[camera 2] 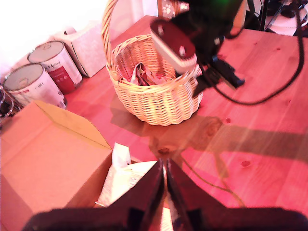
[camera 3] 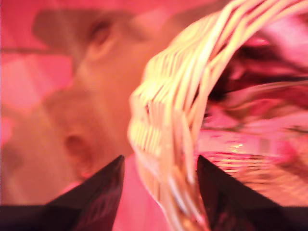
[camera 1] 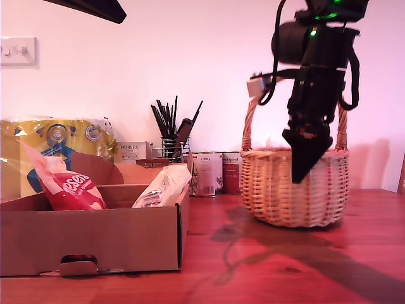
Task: Move the bags of Easter eggs from the cardboard box on the left into the woven basket on the right side.
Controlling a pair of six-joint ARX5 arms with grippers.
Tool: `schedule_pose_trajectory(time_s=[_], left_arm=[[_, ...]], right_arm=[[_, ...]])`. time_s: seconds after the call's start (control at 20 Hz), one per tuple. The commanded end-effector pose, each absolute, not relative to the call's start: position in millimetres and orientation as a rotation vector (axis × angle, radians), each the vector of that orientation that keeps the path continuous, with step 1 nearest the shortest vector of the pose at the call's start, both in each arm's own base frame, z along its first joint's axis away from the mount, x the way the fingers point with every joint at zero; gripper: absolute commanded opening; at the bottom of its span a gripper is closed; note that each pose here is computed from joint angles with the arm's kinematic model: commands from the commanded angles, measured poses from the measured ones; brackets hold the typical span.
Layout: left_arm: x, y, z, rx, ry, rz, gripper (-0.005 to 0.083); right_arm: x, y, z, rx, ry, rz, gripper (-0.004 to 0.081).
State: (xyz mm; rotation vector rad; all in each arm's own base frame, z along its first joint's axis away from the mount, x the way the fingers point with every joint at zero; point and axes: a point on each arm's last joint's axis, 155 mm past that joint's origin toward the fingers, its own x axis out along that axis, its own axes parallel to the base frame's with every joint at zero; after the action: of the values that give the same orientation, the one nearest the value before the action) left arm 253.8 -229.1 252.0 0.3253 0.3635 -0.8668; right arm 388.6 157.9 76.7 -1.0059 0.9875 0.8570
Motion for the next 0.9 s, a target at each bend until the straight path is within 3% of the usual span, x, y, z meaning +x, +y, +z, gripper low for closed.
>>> schedule_pose_trajectory(time_s=[0.0,0.1,0.3,0.75,0.85], left_arm=[[252,-229,246,0.321,0.373,-0.87,-0.0019],[252,-229,246,0.32,0.373,-0.87,-0.0019],[253,-230,249,0.316,0.36,-0.868,-0.0019],[257,-232,257,0.308,0.321,-0.866,-0.0019],[257,-232,259,0.306,0.314,-0.865,-0.0019]], right_arm=[[376,167,67,-1.014,1.018,0.901,0.0057],[365,171,66,-1.022,1.044,0.927,-0.0009],[337,173,65,-1.014,1.131,0.96,-0.0011],[275,191,108,-0.977,1.126,1.115,-0.0011],[273,193,108,-0.979,1.125,1.121,-0.0011]])
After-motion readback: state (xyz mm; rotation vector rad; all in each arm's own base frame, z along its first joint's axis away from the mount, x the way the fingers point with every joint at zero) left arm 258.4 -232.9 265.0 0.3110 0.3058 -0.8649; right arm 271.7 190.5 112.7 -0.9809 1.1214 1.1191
